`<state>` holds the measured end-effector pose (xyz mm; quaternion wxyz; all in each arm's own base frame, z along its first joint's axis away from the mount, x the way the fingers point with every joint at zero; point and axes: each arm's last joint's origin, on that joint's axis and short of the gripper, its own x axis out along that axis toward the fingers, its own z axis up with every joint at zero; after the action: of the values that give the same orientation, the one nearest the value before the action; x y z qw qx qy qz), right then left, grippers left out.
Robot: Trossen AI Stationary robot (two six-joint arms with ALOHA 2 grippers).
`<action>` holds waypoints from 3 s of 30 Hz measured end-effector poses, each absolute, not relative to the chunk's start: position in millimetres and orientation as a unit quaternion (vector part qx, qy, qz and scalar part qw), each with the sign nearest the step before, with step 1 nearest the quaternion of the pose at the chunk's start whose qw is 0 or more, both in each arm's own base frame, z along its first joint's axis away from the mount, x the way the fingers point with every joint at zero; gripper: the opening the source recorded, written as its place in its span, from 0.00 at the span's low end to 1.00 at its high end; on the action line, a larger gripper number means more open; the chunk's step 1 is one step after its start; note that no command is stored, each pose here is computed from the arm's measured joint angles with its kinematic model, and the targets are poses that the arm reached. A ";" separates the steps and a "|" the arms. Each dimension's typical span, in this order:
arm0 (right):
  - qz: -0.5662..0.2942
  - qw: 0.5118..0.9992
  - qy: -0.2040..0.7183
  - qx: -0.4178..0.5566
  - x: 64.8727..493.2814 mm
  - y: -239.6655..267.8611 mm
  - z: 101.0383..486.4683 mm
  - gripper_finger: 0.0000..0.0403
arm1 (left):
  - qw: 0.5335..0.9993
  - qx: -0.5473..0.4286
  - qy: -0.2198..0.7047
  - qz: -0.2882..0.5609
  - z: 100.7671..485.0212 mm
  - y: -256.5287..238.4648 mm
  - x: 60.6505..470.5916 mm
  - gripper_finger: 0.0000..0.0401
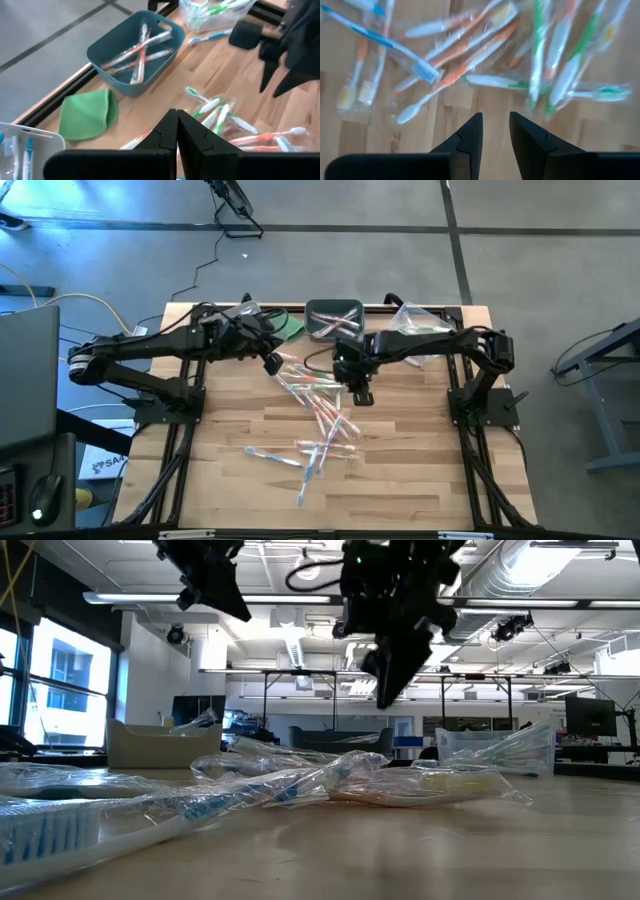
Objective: Pick & Place Toothbrushes
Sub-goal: Put the bottom green toothbrush into the transparent bin
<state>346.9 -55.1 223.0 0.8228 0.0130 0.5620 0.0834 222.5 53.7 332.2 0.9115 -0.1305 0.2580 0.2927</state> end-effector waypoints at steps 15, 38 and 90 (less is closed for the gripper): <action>0.051 0.903 0.426 -0.030 367.3 -58.0 209.0 0.22 | 0.945 -0.072 0.167 0.272 376.0 52.4 148.7 0.00; 0.011 0.874 0.485 -0.027 379.7 -63.6 160.3 0.22 | 0.940 -0.112 0.162 0.280 309.1 51.9 133.9 0.00; -0.013 0.826 0.563 -0.015 368.5 -67.2 141.5 0.22 | 0.937 -0.124 0.157 0.286 309.4 51.5 132.1 0.00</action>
<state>368.5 -67.2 141.5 0.8264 -0.0152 0.5627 -0.0135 132.1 51.5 309.4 0.9372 -0.1239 0.1571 0.2859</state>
